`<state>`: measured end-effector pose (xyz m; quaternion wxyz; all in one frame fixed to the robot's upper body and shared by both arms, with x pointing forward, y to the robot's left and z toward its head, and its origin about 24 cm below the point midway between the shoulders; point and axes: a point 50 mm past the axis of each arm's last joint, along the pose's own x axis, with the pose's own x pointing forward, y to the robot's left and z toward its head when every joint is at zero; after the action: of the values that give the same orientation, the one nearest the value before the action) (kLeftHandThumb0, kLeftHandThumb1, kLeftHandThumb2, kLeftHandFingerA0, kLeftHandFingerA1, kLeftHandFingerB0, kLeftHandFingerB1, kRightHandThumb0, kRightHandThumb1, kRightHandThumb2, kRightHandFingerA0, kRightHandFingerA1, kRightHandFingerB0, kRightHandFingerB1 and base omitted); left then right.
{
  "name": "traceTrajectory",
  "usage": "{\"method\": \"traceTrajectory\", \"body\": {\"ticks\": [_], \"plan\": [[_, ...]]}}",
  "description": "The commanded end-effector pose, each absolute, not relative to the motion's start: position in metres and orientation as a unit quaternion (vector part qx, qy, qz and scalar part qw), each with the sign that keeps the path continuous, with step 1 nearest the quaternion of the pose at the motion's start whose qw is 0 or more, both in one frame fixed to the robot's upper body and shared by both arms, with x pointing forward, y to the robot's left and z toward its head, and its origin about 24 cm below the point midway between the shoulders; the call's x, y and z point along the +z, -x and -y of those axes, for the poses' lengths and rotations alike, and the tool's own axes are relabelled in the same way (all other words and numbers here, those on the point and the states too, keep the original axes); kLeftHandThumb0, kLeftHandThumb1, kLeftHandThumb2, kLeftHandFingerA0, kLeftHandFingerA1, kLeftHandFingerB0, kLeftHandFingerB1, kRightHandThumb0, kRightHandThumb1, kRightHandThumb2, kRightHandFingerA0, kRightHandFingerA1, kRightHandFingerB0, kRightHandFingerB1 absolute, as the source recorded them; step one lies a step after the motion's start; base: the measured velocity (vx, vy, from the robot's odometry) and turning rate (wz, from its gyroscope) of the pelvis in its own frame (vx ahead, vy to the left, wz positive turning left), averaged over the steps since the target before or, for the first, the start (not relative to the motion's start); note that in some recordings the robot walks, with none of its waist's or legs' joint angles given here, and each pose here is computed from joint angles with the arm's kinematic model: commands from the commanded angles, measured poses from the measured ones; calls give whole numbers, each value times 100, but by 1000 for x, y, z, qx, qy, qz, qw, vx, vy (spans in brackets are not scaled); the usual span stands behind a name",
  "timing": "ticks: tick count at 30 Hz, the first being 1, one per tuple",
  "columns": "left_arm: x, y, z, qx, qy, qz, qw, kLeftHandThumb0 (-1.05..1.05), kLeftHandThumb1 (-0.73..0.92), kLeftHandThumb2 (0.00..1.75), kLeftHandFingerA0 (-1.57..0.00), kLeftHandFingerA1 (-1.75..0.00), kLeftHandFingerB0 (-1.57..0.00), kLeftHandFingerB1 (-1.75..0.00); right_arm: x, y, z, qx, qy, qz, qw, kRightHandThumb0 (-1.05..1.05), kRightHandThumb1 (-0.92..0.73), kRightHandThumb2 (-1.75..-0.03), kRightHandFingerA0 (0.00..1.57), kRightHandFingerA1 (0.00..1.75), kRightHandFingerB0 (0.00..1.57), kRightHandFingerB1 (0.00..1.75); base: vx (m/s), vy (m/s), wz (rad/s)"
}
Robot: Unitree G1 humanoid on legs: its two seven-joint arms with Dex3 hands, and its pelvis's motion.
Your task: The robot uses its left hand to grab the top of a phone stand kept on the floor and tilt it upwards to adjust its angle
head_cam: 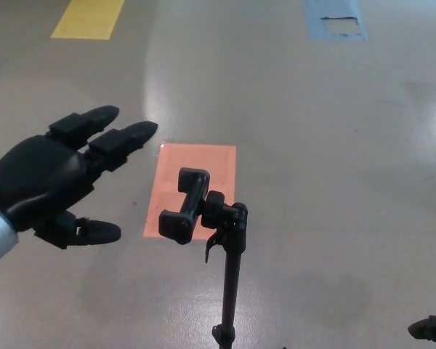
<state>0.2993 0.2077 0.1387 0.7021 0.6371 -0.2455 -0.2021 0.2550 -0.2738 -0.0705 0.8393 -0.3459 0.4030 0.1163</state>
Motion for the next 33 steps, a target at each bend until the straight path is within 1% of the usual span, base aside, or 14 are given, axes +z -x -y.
{"method": "traceTrajectory", "body": {"ticks": [1,13,21,22,26,27,30,31,32,33], "plan": [[144,-299,-203,-223,-678,251,654,-88,57,88,0,-1,0,-6,-67,-256,280,114,349,-408,836,-34,-50,-102,2,49,0,47,0,0,0],[150,-298,-195,-226,-705,269,616,-83,53,87,-2,-7,0,-10,-66,-258,281,109,351,-410,835,-33,-49,-102,2,49,0,46,0,0,0],[153,-296,-188,-233,-711,272,605,-74,48,86,-1,-14,0,-18,-66,-257,280,112,354,-409,833,-33,-49,-102,3,49,1,47,0,0,0],[154,-296,-186,-233,-711,273,605,-73,47,85,-3,-15,-2,-20,-66,-257,280,111,350,-410,835,-57,-69,-61,19,35,17,28,0,0,0],[154,-295,-182,-234,-711,273,604,-72,46,85,-4,-15,-3,-21,-66,-258,280,113,354,-410,833,-57,-70,-61,20,35,17,28,0,0,0],[154,-294,-181,-235,-709,276,604,-71,45,85,0,-17,0,-24,-66,-258,280,114,354,-409,833,-57,-70,-61,20,35,17,28,0,0,0],[152,-294,-179,-239,-704,280,607,-71,45,85,0,-16,0,-23,-66,-258,280,115,355,-409,832,-57,-70,-61,20,35,17,28,0,0,0],[151,-294,-178,-241,-704,281,606,-74,58,58,0,-24,0,-25,-66,-258,280,115,355,-410,832,-33,-50,-102,3,49,1,47,0,0,0],[150,-293,-177,-242,-705,282,604,-74,47,85,-5,-15,-3,-19,-66,-258,280,115,355,-411,831,-33,-50,-102,3,49,0,47,0,0,0],[150,-293,-177,-243,-705,283,603,-74,47,85,-5,-15,-3,-19,-66,-258,280,116,355,-412,831,-33,-50,-102,3,49,0,47,0,0,0]]}}
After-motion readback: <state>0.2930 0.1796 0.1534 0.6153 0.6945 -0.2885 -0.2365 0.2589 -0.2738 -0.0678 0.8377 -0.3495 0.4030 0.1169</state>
